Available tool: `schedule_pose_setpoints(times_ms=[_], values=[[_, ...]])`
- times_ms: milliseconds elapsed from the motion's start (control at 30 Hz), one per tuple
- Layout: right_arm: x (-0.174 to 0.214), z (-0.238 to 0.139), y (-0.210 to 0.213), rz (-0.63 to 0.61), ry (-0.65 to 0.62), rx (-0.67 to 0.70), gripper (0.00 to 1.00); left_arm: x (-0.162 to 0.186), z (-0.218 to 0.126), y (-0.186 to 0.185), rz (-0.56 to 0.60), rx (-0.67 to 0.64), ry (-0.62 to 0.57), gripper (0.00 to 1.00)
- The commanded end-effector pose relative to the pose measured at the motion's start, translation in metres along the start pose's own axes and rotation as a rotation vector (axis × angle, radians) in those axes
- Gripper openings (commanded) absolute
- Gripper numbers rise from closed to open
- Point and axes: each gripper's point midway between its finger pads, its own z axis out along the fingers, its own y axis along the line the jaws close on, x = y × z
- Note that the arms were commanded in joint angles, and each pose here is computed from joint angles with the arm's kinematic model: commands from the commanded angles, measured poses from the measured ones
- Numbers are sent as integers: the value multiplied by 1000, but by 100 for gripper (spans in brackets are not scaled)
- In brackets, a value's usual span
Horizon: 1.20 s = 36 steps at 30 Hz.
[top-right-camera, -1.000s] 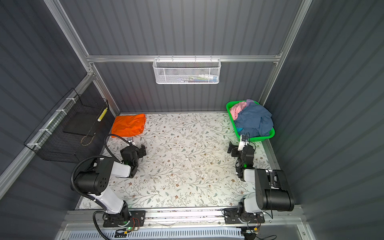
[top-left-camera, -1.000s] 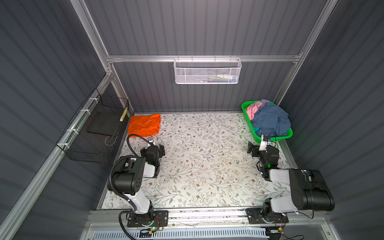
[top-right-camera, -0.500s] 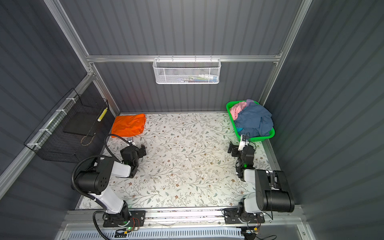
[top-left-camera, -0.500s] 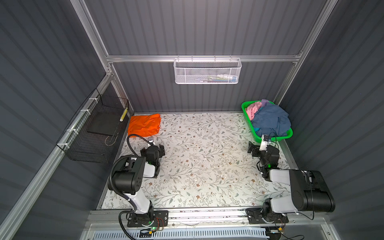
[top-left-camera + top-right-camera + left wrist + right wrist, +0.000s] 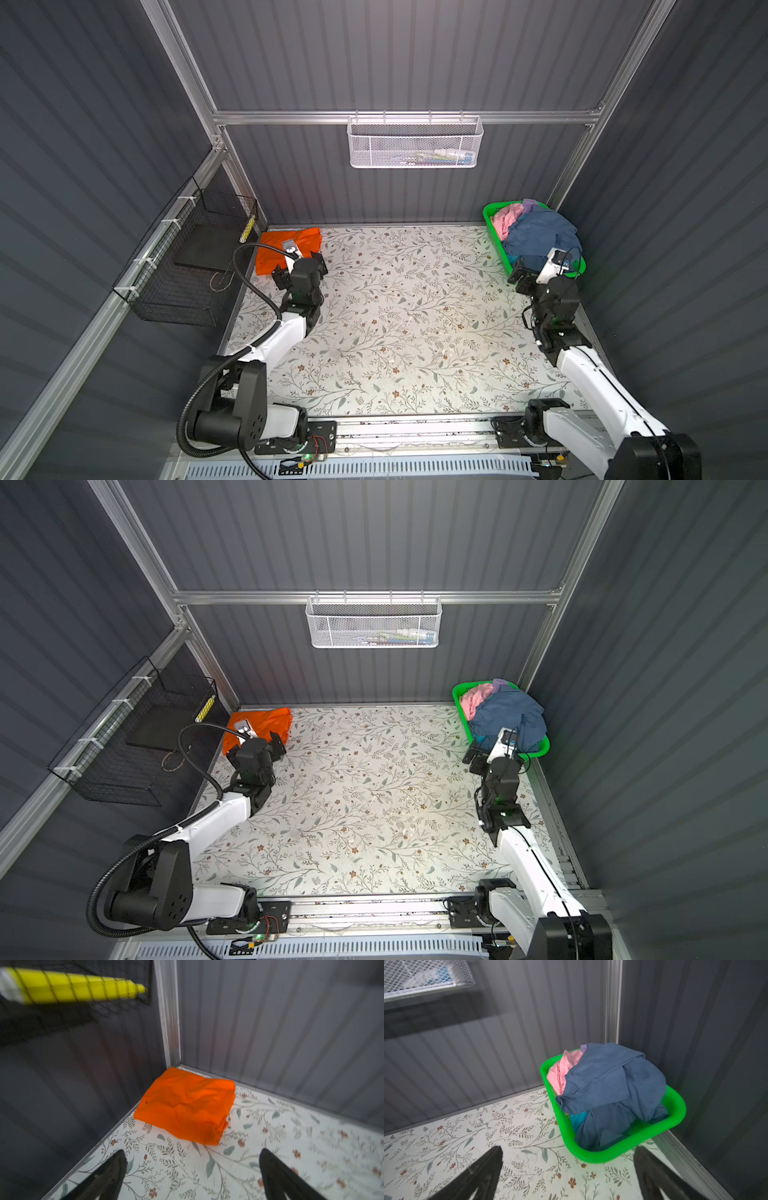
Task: Fold and stack the t-shirts
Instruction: 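Reach the right gripper into the green basket and grasp the blue shirt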
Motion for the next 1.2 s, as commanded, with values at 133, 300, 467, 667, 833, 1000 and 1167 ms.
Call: schedule_pose_setpoints(times_ms=[133, 300, 467, 667, 833, 1000, 1167], values=[[18, 48, -26, -113, 306, 234, 99, 13, -1, 8, -19, -148, 287, 100], [31, 92, -31, -38, 430, 183, 99, 20, -3, -20, -33, 11, 354, 100], [60, 139, -51, 108, 608, 137, 99, 12, -10, -37, -61, 119, 348, 97], [76, 186, -63, 184, 658, 101, 87, -2, -17, -47, -78, 197, 316, 93], [94, 210, -64, 219, 709, 75, 82, 6, -15, -52, -76, 211, 343, 91], [93, 227, -51, 251, 703, 7, 22, 12, -11, -59, -76, 225, 371, 91], [51, 215, -42, 242, 592, 4, 0, 11, -14, -68, -80, 260, 386, 88]])
